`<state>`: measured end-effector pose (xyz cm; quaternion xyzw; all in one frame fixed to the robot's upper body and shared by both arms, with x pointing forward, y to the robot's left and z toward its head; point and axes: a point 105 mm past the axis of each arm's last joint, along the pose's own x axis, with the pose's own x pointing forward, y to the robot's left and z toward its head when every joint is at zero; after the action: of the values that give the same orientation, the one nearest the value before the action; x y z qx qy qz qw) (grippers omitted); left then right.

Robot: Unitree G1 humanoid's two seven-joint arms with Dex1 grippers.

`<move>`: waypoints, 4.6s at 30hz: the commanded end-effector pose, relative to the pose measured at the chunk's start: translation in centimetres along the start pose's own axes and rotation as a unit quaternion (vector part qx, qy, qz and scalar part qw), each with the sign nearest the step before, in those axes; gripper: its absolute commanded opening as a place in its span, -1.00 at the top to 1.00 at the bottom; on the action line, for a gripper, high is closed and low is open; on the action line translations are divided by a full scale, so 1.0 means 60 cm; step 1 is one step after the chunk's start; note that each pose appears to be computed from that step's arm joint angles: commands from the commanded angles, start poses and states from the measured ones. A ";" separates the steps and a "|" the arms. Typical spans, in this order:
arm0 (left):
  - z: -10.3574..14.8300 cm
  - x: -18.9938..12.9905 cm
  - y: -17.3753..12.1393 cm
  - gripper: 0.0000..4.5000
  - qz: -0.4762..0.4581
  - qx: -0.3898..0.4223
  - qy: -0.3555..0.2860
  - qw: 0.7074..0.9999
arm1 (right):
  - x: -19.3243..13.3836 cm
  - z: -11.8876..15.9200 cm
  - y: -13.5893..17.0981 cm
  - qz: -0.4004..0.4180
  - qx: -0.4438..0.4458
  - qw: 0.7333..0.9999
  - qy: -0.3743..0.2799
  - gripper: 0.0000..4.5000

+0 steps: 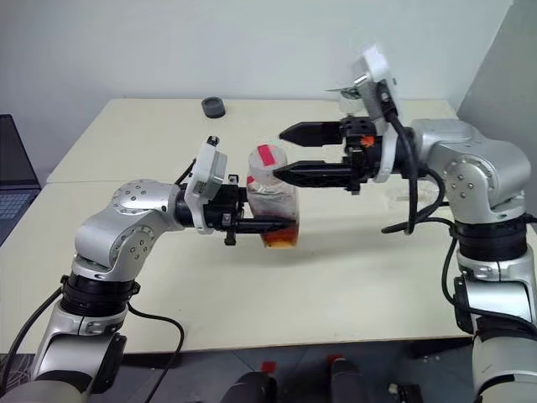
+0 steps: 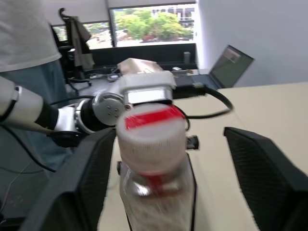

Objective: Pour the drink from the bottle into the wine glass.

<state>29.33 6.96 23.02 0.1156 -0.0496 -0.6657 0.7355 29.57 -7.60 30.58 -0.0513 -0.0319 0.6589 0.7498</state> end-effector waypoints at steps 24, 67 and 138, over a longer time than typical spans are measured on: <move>0.004 0.022 0.019 0.20 0.080 0.005 -0.054 0.995 | 0.045 0.019 0.041 -0.150 -0.034 0.983 -0.102 -0.99; 0.008 0.022 0.023 0.20 0.084 0.007 -0.053 0.995 | 0.005 0.000 0.034 -0.174 -0.019 0.982 -0.076 -0.99; 0.002 0.033 0.011 0.20 0.066 0.001 -0.054 0.996 | -0.179 -0.177 -0.043 -0.549 0.019 0.836 0.023 0.16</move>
<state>30.80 5.34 21.75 0.0693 -0.0637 -0.6142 0.7835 31.70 -16.98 20.08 0.0126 0.0041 0.2144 0.9767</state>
